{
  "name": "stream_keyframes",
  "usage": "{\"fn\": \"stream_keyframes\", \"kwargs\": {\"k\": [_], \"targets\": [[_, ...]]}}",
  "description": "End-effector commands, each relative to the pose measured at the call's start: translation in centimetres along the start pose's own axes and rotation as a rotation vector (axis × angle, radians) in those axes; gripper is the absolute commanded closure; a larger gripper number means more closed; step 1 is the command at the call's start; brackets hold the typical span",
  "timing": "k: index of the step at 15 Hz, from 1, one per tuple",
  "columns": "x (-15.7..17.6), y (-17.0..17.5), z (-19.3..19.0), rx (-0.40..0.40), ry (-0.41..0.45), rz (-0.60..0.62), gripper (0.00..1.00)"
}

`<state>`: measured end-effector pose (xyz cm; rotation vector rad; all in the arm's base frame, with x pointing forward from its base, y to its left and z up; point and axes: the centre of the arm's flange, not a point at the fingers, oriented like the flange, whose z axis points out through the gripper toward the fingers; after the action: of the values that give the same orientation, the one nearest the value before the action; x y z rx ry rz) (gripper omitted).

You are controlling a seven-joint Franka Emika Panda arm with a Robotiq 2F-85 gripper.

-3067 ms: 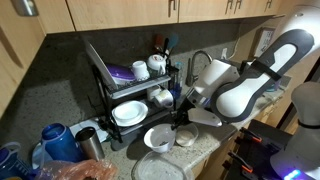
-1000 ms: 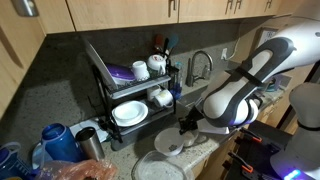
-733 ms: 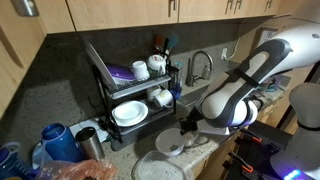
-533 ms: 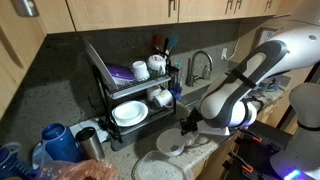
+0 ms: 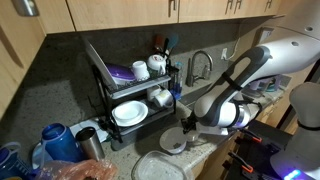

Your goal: Take the bowl from the rack and put it on the counter

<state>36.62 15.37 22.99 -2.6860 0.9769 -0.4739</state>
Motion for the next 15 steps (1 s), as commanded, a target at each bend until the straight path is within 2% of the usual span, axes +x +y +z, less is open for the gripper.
{"fn": "stream_keyframes", "kwargs": {"k": [1,6,12,15], "targets": [[0.8,4.1,5.5,0.005,0.055,0.030,0.99],[2.0,5.7,6.5,-0.025,0.078,0.051,0.99],[2.0,5.0,6.6,0.013,0.078,0.069,0.99],[1.6,4.3,5.9,0.041,0.130,0.019,0.99]]}}
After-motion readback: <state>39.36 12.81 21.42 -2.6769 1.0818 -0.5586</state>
